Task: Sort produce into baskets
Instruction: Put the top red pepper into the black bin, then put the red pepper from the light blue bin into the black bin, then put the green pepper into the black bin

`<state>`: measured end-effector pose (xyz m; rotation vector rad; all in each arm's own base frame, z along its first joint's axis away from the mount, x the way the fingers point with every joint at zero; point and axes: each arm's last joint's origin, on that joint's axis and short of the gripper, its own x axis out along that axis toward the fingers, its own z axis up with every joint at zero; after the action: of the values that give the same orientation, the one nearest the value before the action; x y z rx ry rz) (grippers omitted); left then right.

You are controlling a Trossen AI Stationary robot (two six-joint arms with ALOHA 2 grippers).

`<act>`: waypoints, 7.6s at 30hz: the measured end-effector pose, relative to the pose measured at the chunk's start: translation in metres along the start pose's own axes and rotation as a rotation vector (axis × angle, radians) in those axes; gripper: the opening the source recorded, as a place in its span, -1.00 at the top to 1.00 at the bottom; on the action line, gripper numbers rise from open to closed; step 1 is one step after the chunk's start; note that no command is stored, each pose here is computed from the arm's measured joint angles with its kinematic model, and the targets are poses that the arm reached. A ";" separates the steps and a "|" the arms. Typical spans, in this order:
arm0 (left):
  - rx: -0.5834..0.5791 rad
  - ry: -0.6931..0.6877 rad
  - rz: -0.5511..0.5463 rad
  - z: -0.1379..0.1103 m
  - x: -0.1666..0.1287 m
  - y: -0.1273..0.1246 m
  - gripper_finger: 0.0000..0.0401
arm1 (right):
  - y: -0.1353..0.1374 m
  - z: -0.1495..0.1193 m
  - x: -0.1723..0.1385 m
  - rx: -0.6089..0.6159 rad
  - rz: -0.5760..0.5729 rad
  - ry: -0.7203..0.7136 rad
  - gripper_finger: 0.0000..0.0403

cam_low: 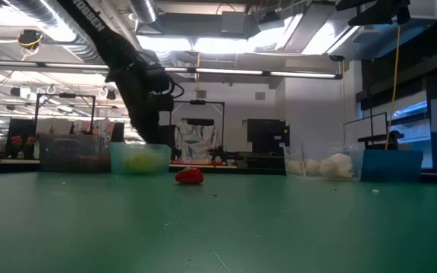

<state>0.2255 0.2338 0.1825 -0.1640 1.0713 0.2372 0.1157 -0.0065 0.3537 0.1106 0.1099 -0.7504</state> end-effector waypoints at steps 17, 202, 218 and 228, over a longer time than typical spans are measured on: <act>-0.007 0.060 0.035 -0.007 0.034 -0.006 -0.07 | -0.010 0.004 -0.009 0.039 -0.021 -0.038 -0.64; -0.280 -0.252 -0.135 0.022 -0.021 -0.148 -0.23 | -0.012 -0.002 -0.008 0.099 -0.054 0.003 -0.64; -0.086 -0.217 -0.040 0.022 0.046 -0.210 -0.23 | -0.013 -0.004 -0.008 0.138 -0.057 0.013 -0.64; -0.212 -0.301 0.015 -0.008 0.059 -0.221 -0.23 | -0.013 -0.005 -0.008 0.166 -0.060 0.019 -0.64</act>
<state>0.3060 0.0262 0.1304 -0.3003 0.7470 0.3767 0.1005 -0.0095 0.3491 0.2736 0.0687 -0.8182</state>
